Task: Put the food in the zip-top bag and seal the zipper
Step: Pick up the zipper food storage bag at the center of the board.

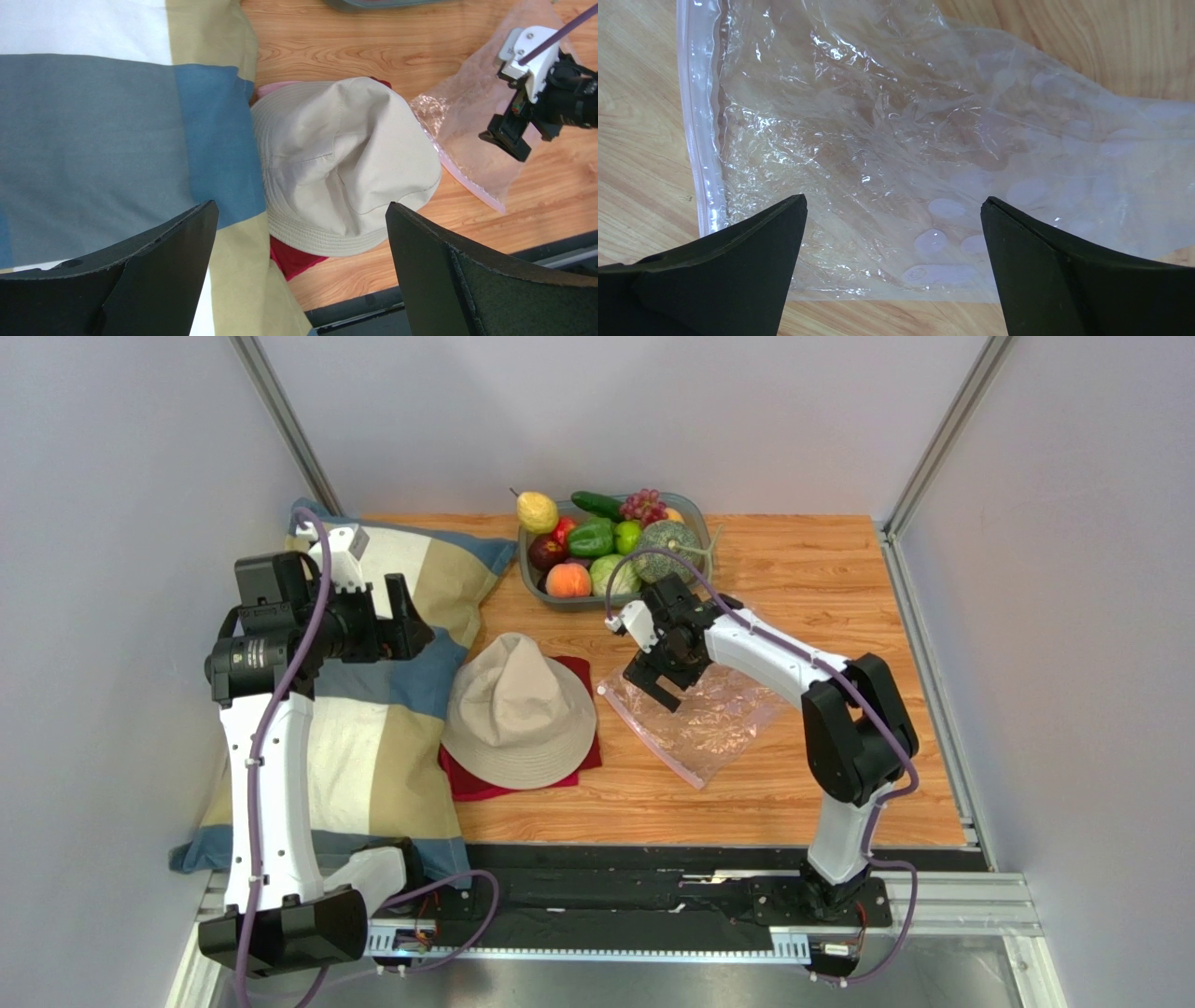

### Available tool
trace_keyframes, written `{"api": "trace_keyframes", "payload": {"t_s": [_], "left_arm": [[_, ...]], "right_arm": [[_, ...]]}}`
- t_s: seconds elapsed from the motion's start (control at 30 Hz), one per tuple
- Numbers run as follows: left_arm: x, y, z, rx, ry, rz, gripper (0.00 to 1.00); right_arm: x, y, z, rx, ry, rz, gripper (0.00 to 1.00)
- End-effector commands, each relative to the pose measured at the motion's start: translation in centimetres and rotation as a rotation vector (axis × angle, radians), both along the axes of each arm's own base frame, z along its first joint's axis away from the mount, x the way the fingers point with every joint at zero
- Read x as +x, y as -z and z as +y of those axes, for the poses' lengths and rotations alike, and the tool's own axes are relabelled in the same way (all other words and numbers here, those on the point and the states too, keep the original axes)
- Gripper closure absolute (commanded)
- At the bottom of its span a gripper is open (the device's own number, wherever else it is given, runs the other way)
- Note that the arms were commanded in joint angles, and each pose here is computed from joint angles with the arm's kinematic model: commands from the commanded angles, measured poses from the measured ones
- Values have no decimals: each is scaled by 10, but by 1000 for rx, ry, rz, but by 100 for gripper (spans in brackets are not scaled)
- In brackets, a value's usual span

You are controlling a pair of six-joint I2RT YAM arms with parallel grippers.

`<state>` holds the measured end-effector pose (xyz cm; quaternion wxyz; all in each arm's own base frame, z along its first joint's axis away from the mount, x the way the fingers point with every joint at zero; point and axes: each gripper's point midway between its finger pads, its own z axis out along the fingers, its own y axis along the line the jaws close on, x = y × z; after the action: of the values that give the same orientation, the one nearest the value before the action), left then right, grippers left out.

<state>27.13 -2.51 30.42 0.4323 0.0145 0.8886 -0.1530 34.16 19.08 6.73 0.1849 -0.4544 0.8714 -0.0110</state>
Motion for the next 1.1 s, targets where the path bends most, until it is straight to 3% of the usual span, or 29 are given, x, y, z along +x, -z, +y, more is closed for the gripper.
{"api": "trace_keyframes", "payload": {"t_s": [0.0,0.2,0.43,0.63,0.73,0.77,0.87,1.07], "left_arm": [[-10,-3,-16,-31,97,-30,1],[-16,-12,-25,-57,145,-65,1],[-15,-16,-25,-50,143,-79,1],[-17,-18,-28,-43,176,-104,1],[-19,-19,-32,-39,220,-119,1],[-19,-20,-33,-41,230,-122,1],[-20,-23,-40,-42,292,-147,5],[-18,-48,-58,16,416,-275,5]], "right_arm": [[25,-51,24,68,-131,-164,0],[29,-72,46,87,-348,-226,0],[45,-14,54,-12,-449,-110,2],[38,13,55,-17,-474,-32,12],[26,13,57,12,-486,17,49],[24,12,56,15,-482,27,68],[15,-5,54,46,-465,36,100],[7,-90,47,301,-369,-36,100]]}}
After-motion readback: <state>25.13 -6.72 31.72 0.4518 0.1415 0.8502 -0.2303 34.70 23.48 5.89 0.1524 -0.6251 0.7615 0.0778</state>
